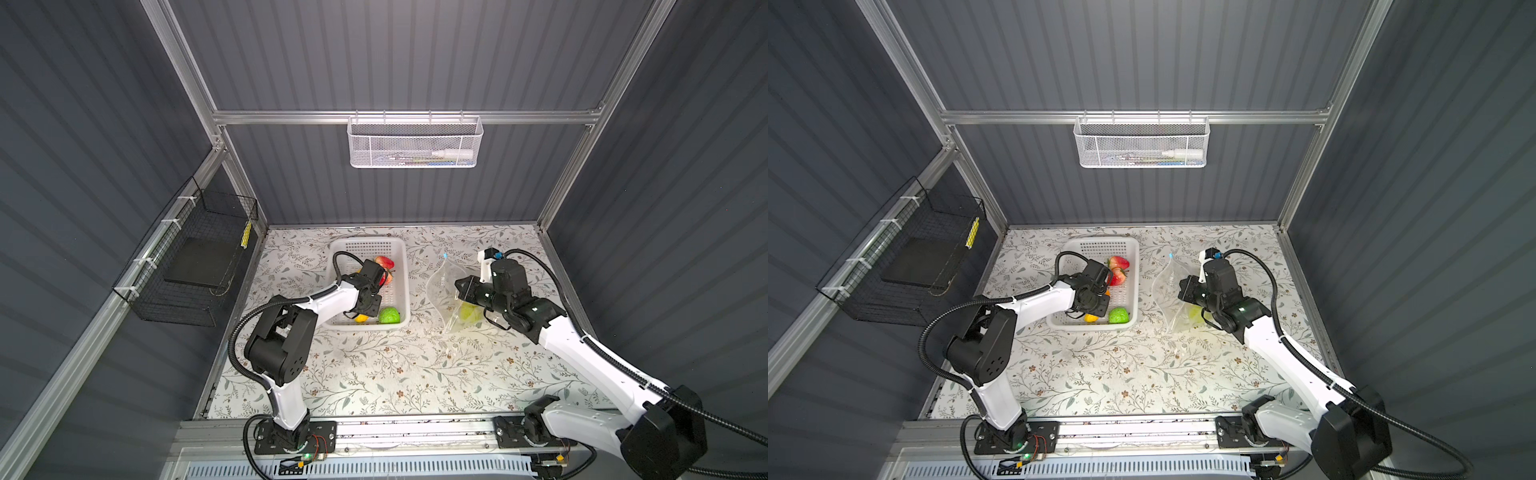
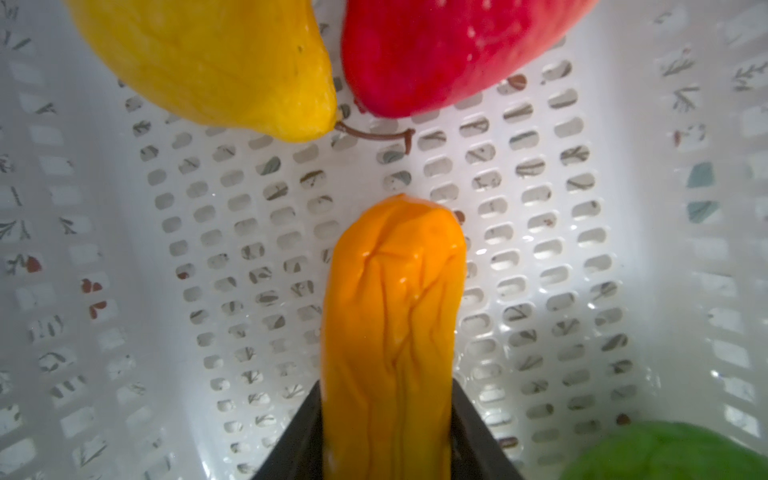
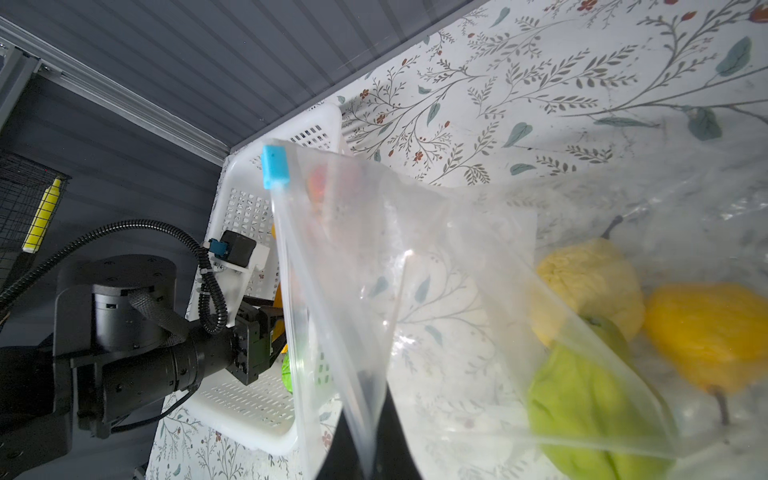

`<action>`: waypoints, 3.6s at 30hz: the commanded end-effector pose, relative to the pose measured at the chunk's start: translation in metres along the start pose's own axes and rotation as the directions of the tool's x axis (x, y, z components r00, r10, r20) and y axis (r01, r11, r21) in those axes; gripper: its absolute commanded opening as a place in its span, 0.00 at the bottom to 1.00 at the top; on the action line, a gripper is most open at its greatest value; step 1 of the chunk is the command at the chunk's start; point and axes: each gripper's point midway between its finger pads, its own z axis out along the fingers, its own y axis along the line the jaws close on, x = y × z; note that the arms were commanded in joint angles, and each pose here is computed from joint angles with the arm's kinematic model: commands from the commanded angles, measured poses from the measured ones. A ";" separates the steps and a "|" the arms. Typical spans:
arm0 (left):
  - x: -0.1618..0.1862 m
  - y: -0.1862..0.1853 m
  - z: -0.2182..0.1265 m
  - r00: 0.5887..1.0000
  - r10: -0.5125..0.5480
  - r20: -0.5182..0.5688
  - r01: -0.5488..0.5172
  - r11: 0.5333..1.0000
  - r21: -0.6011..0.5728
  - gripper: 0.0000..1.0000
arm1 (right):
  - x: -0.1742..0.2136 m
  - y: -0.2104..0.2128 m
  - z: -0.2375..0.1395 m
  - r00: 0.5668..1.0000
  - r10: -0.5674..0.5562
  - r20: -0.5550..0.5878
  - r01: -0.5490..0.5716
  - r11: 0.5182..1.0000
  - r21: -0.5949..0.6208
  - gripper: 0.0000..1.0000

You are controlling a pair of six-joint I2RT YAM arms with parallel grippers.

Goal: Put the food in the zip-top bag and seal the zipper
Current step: 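Lower the left gripper into the basket and grasp the orange mango, then carry the orange mango with the left gripper into the bag mouth, then open the left gripper to release the mango inside the bag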

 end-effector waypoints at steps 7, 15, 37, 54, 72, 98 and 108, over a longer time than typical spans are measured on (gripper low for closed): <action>-0.028 0.001 -0.058 0.984 -0.090 0.154 0.080 0.994 0.074 0.42 | -0.004 0.003 -0.005 1.000 -0.026 0.000 0.026 1.000 -0.001 0.00; -0.059 -0.041 -0.116 0.932 -0.250 0.262 0.133 0.909 0.394 0.42 | -0.005 0.008 0.002 0.999 -0.040 -0.001 0.040 0.999 -0.032 0.00; -0.112 -0.188 -0.222 0.793 -0.438 0.423 -0.086 0.607 0.790 0.42 | -0.011 0.015 0.002 0.997 -0.044 0.056 0.049 0.994 -0.097 0.00; -0.092 -0.215 -0.168 0.833 -0.416 0.365 0.001 0.661 0.751 0.43 | -0.009 0.016 -0.010 0.996 0.007 0.084 0.005 0.991 -0.133 0.00; -0.068 -0.221 -0.119 0.917 -0.293 0.270 0.064 0.777 0.626 0.46 | -0.008 0.013 -0.005 0.998 -0.004 0.068 0.012 0.994 -0.108 0.00; -0.088 -0.169 -0.196 0.818 -0.331 0.470 0.027 0.839 0.544 0.81 | -0.012 0.003 -0.016 0.996 -0.036 0.080 0.040 0.998 -0.057 0.00; -0.070 -0.181 -0.151 0.888 -0.277 0.366 0.055 0.856 0.514 0.77 | -0.010 -0.004 -0.023 0.996 -0.046 0.082 0.049 0.998 -0.038 0.00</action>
